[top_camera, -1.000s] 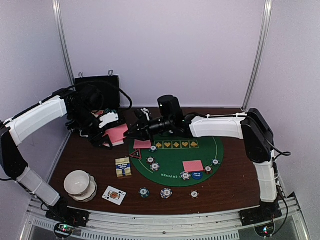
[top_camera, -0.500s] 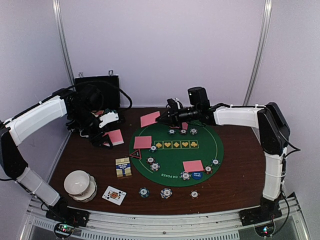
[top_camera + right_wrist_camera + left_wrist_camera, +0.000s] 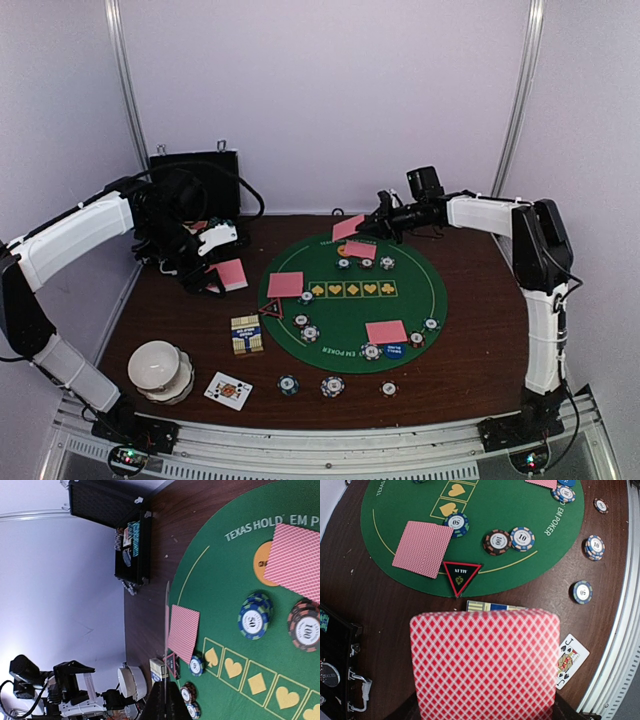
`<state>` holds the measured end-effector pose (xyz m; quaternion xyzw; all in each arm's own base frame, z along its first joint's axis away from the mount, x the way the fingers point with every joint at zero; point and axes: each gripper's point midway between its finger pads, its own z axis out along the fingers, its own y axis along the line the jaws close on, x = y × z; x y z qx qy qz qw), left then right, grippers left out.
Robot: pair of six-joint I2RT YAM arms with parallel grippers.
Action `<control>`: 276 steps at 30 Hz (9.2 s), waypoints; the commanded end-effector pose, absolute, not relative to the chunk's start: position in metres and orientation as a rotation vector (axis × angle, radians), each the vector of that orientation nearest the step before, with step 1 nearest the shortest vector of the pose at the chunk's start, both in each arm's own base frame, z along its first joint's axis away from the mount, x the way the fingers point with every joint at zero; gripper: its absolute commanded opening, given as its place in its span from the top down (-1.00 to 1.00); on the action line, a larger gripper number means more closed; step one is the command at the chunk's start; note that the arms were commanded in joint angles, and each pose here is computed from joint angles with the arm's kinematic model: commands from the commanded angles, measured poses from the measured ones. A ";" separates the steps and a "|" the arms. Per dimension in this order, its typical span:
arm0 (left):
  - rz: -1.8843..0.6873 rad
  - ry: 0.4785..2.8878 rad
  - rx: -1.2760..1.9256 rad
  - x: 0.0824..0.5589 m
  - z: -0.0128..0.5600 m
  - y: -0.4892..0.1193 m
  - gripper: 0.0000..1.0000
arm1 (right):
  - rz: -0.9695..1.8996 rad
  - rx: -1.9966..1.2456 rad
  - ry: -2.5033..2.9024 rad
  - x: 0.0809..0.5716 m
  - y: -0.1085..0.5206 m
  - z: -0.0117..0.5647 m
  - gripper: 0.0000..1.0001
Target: Distribute texas hold em gaming equipment
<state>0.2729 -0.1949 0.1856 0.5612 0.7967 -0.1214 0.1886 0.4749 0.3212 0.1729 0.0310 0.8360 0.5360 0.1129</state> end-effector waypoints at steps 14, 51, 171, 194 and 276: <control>-0.347 2.183 1.574 0.273 0.198 -0.198 1.00 | 1.344 0.266 2.492 0.543 0.293 0.111 1.00; -0.357 2.184 1.567 0.270 0.200 -0.198 1.00 | 1.035 0.012 2.460 0.474 0.293 0.208 -0.42; -0.409 2.199 1.551 0.276 0.201 -0.206 1.00 | 1.986 -0.233 2.271 0.303 0.481 0.266 1.00; -0.426 2.199 1.559 0.272 0.202 -0.207 1.00 | 1.306 0.120 2.788 0.278 0.265 0.092 1.00; -0.457 2.181 1.550 0.271 0.211 -0.210 1.00 | 1.898 -0.530 2.321 0.261 0.566 0.228 -0.77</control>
